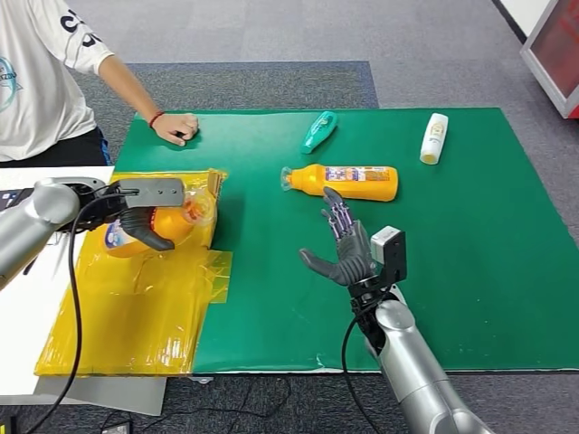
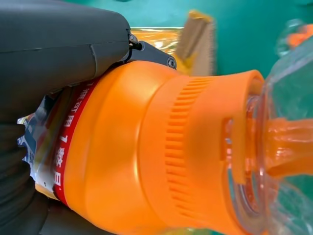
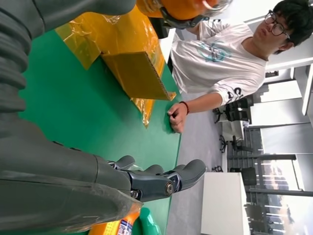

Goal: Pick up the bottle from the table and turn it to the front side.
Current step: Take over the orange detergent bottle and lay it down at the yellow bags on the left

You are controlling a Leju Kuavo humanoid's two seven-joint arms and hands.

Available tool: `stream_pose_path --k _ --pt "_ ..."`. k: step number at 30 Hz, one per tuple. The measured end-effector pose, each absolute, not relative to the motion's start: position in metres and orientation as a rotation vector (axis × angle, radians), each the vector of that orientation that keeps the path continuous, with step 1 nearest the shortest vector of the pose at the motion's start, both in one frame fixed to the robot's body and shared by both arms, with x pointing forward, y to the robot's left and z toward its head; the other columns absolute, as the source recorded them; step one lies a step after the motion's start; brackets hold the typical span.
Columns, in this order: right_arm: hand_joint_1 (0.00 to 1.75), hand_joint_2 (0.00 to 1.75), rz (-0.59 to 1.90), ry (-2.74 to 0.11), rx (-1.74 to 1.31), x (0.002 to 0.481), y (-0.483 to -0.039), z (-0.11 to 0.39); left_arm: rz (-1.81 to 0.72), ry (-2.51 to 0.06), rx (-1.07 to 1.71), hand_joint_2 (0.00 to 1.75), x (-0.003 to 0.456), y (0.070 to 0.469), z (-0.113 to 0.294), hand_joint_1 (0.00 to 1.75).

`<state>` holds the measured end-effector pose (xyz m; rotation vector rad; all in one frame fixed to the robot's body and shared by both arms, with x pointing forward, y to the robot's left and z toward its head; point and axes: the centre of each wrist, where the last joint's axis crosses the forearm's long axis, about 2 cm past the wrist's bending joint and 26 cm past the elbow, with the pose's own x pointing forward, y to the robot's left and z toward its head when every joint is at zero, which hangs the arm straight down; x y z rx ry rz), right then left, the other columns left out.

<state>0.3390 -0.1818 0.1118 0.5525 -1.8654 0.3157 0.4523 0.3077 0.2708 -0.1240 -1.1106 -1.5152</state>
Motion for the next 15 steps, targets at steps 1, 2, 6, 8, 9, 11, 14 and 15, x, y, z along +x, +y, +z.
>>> stream_pose_path --k 1,2,6,8,9,11,14,15 --pt "0.0 1.75 0.317 -1.865 0.551 0.339 -0.182 0.112 -1.511 -1.125 -0.134 1.75 0.452 0.305 0.272 1.75" --pt "0.0 1.75 0.318 -1.864 0.549 0.339 -0.182 0.111 -1.506 -1.14 -0.143 1.75 0.451 0.303 0.272 1.75" --pt "0.0 1.75 0.318 -1.86 0.544 0.339 -0.182 0.11 -1.467 -1.202 -0.176 1.75 0.449 0.297 0.271 1.75" --pt "0.0 1.75 0.317 -1.86 0.544 0.339 -0.182 0.11 -1.428 -1.24 -0.205 1.75 0.448 0.294 0.268 1.75" --pt "0.0 1.75 0.317 -1.859 0.545 0.339 -0.181 0.11 -1.406 -1.258 -0.221 1.75 0.447 0.292 0.266 1.75" --pt "0.0 1.75 0.316 -1.858 0.547 0.339 -0.18 0.11 -1.367 -1.288 -0.25 1.75 0.446 0.289 0.263 1.75" --pt "0.0 1.75 0.317 -1.855 0.55 0.339 -0.178 0.109 -1.321 -1.319 -0.286 1.75 0.445 0.284 0.258 1.75" --pt "0.0 1.75 0.318 -1.853 0.551 0.338 -0.178 0.109 -1.308 -1.324 -0.296 1.75 0.444 0.283 0.256 1.75"
